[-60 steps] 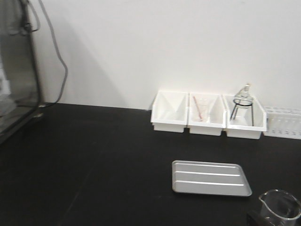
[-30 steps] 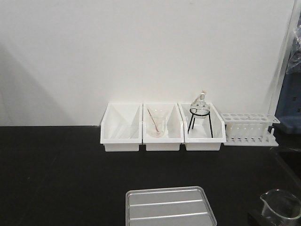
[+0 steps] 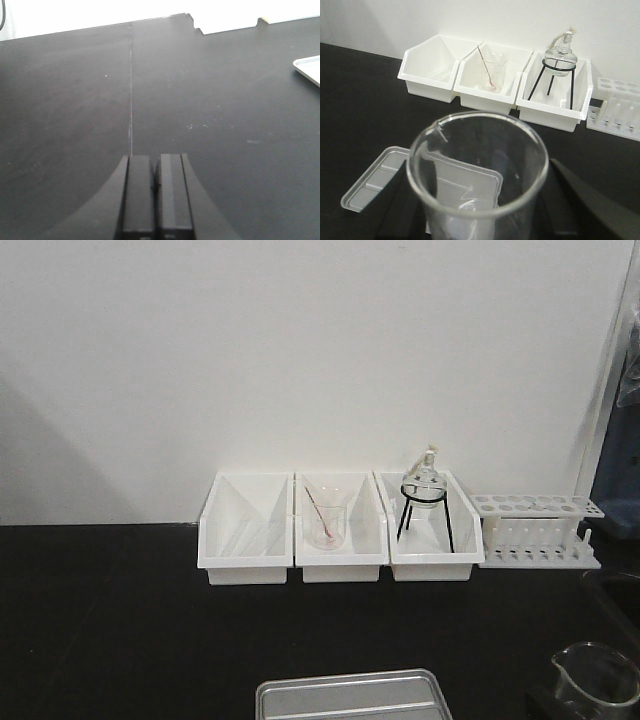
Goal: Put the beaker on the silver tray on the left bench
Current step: 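Approach the silver tray, carrying the beaker in the right gripper, then lower the beaker with the right gripper onto the silver tray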
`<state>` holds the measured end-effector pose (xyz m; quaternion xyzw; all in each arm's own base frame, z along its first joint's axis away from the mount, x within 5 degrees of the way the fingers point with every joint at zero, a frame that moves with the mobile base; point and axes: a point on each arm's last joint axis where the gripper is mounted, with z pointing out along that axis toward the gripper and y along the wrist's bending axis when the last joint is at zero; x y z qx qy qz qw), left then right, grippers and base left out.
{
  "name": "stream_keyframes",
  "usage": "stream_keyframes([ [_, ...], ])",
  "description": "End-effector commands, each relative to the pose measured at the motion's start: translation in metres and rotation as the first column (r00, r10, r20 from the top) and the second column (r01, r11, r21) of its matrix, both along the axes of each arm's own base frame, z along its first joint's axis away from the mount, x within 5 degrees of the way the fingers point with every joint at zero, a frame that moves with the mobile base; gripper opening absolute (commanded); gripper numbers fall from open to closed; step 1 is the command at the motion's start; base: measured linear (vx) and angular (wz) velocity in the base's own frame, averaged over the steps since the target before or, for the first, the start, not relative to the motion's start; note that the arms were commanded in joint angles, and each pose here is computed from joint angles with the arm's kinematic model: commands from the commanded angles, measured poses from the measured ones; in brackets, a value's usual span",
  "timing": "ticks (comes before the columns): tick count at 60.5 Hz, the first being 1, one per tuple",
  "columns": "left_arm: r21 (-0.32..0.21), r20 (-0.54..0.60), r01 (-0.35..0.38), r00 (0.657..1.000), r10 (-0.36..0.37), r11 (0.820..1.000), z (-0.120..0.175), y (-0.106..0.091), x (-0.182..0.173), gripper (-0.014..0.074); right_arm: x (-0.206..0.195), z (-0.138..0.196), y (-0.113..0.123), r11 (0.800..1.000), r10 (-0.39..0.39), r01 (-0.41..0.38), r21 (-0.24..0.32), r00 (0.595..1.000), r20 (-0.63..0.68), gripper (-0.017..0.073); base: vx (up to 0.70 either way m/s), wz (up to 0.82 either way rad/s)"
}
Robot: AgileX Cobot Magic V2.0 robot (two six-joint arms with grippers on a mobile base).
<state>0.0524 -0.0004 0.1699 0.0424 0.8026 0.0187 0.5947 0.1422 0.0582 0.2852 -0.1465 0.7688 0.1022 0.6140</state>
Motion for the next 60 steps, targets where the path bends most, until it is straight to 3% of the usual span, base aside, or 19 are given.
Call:
stream_keyframes([
  [1, -0.007, 0.062, 0.012, 0.998, -0.011, 1.0, 0.0, -0.001, 0.002, 0.0001, 0.001, 0.012, -0.001, 1.0, -0.008, 0.008, 0.009, 0.999, 0.04, -0.001, 0.03, 0.01],
  [30, -0.007, 0.062, 0.012, 0.998, -0.011, 1.0, 0.0, -0.001, 0.002, 0.0001, 0.0, 0.012, 0.001, 1.0, 0.007, -0.008, 0.013, 0.999, 0.038, -0.001, 0.0, 0.0],
  [38, -0.007, 0.062, 0.012, 0.998, -0.011, 1.0, 0.0, -0.001, 0.002, 0.0001, 0.013, 0.001, 0.005, 0.999, 0.001, -0.002, -0.045, 1.0, -0.02, -0.001, 0.0, 0.0],
  [45, -0.007, 0.062, 0.012, 0.998, -0.011, 1.0, 0.0, -0.001, 0.002, 0.0001, 0.037, -0.019, 0.019, 0.996, 0.024, -0.036, -0.084, 0.989, -0.144, -0.001, 0.0, 0.0],
  [52, -0.007, 0.062, 0.012, 0.998, -0.011, 1.0, 0.0, -0.001, 0.002, 0.0001, 0.067, -0.032, 0.041, 0.992, 0.079, -0.101, -0.073, 0.962, -0.26, -0.001, 0.0, 0.0],
  [60, -0.007, 0.062, 0.012, 0.998, -0.011, 1.0, 0.0, -0.001, 0.002, 0.0001, 0.097, -0.032, 0.063, 0.983, 0.155, -0.176, -0.045, 0.941, -0.301, -0.001, 0.0, 0.0],
])
